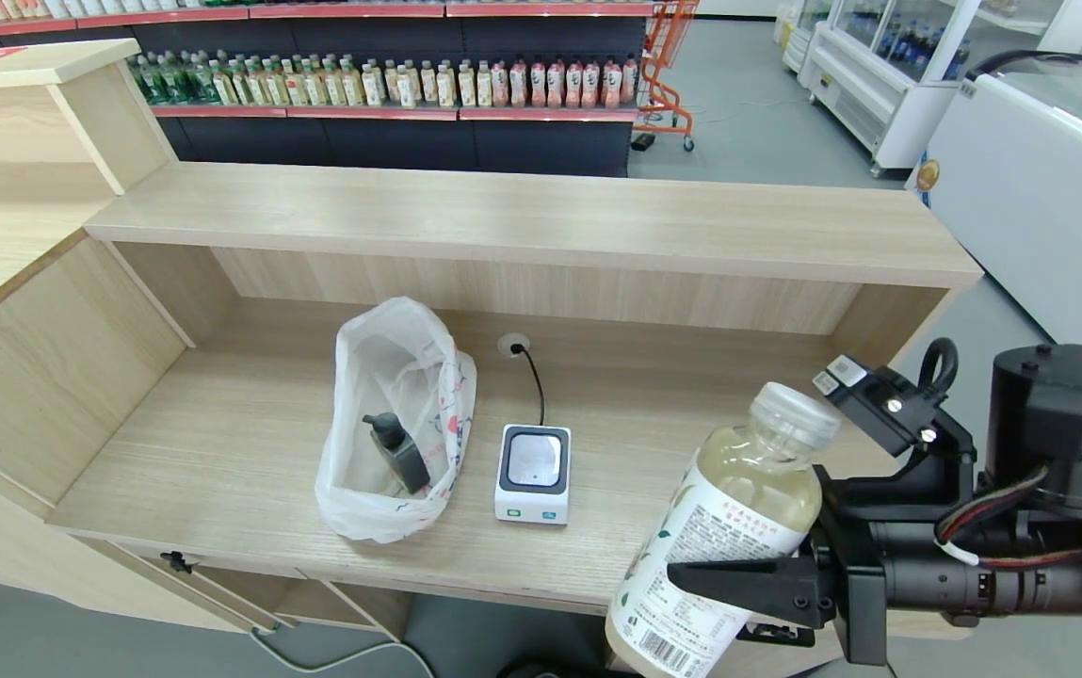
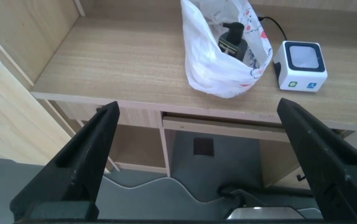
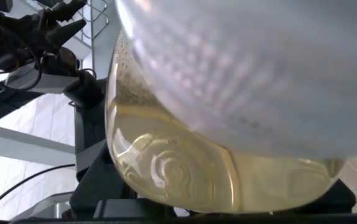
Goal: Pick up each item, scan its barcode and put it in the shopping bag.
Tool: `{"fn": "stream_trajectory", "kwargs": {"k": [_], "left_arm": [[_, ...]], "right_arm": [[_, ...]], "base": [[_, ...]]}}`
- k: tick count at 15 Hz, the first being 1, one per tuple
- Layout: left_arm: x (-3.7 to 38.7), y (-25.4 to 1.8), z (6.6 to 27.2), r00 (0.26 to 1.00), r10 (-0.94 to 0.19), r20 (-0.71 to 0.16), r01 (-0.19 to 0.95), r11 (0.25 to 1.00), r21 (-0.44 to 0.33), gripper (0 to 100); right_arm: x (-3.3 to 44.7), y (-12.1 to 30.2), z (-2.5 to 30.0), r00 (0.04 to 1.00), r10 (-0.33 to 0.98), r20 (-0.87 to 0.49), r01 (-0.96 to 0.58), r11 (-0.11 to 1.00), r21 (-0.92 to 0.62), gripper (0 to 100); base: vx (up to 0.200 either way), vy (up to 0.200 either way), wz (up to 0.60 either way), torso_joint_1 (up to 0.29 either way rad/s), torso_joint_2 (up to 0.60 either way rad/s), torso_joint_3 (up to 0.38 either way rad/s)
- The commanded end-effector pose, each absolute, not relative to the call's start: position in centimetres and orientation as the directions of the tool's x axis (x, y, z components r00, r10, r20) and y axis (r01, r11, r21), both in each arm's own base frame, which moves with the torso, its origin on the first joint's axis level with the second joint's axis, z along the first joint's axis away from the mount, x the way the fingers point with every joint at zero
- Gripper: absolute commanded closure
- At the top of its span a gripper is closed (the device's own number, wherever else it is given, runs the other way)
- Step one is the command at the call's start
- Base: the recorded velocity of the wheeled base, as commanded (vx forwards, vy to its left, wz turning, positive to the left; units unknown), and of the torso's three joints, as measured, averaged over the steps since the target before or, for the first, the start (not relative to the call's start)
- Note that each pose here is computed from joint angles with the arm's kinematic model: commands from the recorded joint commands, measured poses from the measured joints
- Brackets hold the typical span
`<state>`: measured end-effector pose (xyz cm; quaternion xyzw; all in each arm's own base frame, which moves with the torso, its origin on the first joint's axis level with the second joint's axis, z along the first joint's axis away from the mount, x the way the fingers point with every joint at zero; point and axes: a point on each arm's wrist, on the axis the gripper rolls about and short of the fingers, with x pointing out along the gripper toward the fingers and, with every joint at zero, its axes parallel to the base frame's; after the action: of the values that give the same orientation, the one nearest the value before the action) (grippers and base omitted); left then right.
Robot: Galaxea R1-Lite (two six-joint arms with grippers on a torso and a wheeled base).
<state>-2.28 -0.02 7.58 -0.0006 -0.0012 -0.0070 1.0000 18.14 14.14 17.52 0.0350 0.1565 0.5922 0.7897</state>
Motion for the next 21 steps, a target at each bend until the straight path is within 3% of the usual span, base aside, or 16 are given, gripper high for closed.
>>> {"fn": "stream_trajectory", "kwargs": {"k": [1, 21], "left_arm": [[-2.27, -0.02, 7.58, 1.000, -0.014, 0.002, 0.014, 1.000, -0.002, 0], [-2.27, -0.02, 7.58, 1.000, -0.014, 0.002, 0.014, 1.000, -0.002, 0]], "right_arm": [[18.14, 14.28, 17.39, 0.245, 0.946, -0.212, -0.924, 0.294, 0.243, 100], [18.25, 14.09, 17.12, 0.254, 0.941, -0.223, -0.917, 0.308, 0.252, 100]], "base": [[0.000, 0.000, 0.00, 0.000, 0.00, 0.000], [0.000, 0.000, 0.00, 0.000, 0.00, 0.000]]}}
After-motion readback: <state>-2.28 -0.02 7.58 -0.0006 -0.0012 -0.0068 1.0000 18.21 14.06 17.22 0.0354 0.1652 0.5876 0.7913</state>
